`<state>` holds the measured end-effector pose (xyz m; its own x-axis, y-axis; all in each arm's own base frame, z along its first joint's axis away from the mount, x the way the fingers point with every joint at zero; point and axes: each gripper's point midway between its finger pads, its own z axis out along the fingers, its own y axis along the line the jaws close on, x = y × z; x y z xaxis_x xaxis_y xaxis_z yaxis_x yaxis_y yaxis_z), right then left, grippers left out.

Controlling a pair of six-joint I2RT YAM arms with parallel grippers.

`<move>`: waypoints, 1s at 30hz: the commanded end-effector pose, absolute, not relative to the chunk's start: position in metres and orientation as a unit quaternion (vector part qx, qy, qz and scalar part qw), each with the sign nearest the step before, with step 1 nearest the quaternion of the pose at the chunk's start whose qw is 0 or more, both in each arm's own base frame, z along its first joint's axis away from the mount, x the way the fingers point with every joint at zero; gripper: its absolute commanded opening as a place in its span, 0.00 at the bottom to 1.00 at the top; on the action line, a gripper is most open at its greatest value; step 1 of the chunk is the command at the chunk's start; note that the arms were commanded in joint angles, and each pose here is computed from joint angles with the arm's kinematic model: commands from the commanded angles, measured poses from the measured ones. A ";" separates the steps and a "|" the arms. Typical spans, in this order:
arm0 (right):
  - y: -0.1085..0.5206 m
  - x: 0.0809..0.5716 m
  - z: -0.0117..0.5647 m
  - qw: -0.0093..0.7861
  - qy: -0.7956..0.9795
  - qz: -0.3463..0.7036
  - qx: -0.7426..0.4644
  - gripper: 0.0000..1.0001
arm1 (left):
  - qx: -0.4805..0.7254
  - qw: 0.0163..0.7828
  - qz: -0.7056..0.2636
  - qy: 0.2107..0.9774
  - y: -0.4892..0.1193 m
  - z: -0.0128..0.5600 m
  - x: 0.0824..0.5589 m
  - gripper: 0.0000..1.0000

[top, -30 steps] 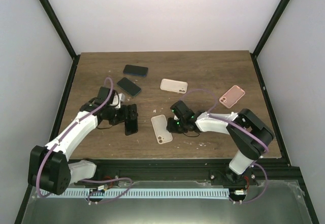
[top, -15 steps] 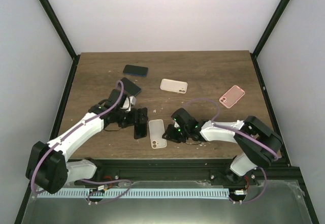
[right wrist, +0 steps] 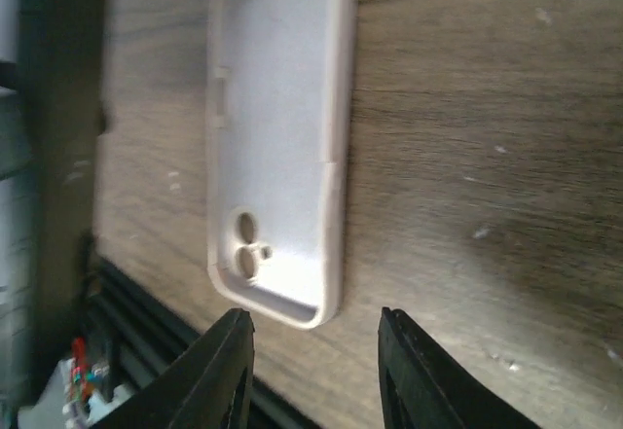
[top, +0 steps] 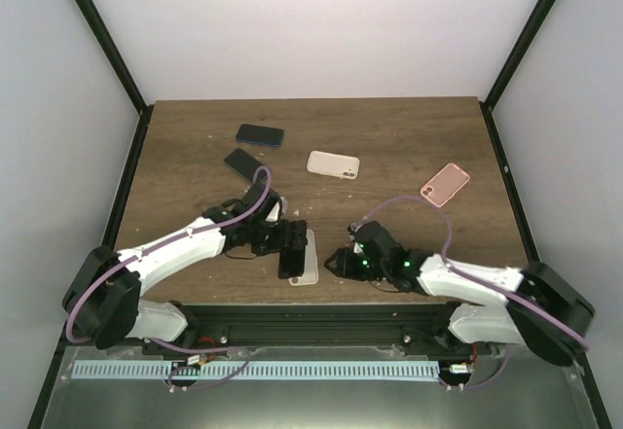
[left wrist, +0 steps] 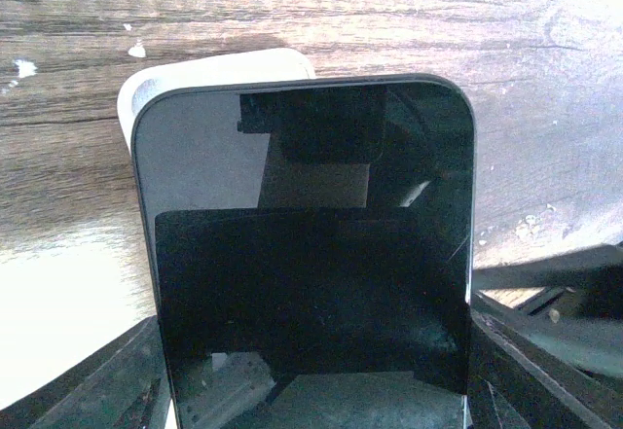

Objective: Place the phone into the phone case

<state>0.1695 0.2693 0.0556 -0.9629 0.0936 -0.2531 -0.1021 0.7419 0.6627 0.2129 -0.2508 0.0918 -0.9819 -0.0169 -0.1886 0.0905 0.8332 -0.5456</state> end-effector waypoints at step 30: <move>0.326 0.170 0.121 0.126 0.857 0.497 -0.056 0.13 | -0.038 0.120 -0.323 0.938 -0.272 0.104 0.232 0.54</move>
<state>0.1664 0.3177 0.1121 -0.9654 0.0302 -0.2590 -0.2063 0.5186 0.8298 0.2259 -0.2601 0.0914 -0.9740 -0.1469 -0.1724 -0.0224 0.8199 -0.5720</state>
